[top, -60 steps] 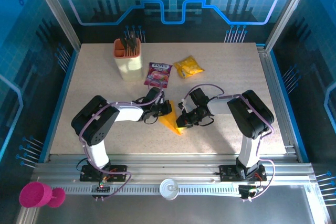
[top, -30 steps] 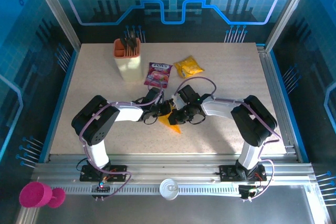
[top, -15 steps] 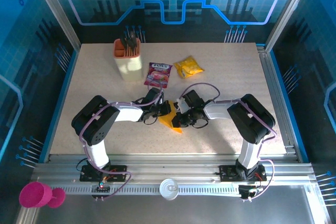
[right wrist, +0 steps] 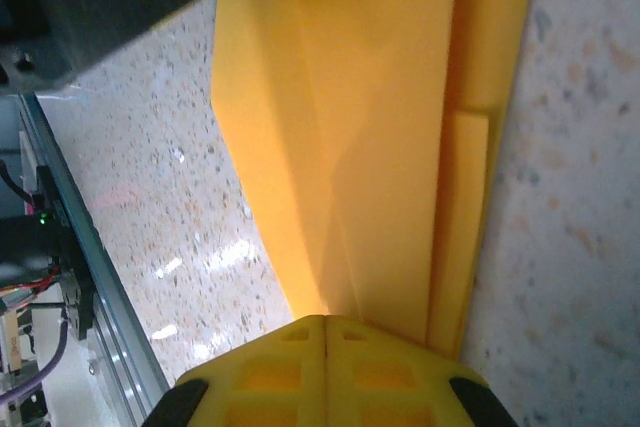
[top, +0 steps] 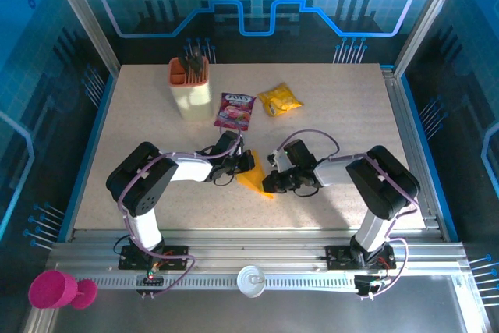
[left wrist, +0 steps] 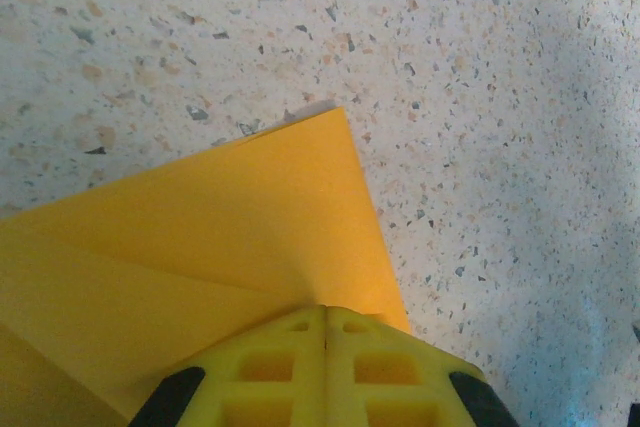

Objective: Fold a paper plane with a square sheet of paper (pick it up from the middle)
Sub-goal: Fourth fold the wing at the center of the table.

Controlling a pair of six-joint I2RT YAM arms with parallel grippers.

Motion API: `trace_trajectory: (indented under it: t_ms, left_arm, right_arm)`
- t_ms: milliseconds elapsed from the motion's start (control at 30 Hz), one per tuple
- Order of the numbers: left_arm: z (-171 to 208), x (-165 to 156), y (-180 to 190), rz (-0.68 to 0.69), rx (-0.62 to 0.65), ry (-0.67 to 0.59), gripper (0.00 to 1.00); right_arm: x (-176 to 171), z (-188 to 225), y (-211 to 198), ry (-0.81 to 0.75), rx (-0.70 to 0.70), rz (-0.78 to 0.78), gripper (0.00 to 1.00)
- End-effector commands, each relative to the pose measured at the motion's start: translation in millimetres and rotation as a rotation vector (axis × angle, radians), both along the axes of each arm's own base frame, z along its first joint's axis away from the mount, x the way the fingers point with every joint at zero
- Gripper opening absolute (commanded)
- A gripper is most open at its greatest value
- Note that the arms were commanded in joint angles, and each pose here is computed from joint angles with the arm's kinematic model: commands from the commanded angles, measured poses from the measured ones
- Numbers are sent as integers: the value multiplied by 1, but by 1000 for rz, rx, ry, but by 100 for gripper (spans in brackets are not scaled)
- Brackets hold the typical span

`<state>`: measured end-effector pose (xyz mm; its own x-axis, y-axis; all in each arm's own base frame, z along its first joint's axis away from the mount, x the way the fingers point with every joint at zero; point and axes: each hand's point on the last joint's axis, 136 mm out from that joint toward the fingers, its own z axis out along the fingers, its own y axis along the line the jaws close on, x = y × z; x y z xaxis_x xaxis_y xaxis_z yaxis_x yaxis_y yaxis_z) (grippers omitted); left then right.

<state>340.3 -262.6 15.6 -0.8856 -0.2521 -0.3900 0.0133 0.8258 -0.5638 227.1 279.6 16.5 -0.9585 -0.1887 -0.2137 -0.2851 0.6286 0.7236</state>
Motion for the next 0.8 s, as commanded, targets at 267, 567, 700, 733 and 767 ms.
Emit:
trace_trajectory:
  t_ms: [267,567,700,733,767]
  left_arm:
    - [-29,-16,28,37,111,75,0]
    - [-32,-17,32,45,113,82,0]
    - [-32,-17,33,49,113,85,0]
    - [-31,-18,33,49,112,85,0]
    - [-32,-18,33,51,112,85,0]
  right_arm:
    - [-35,-24,-22,106,-132,20,4]
    - [-43,-41,-43,225,-111,-91,0]
    - [-35,-24,-58,220,-121,-153,0]
    - [-32,-18,-60,202,-123,-160,1]
    - [-29,-9,-60,180,-120,-158,1]
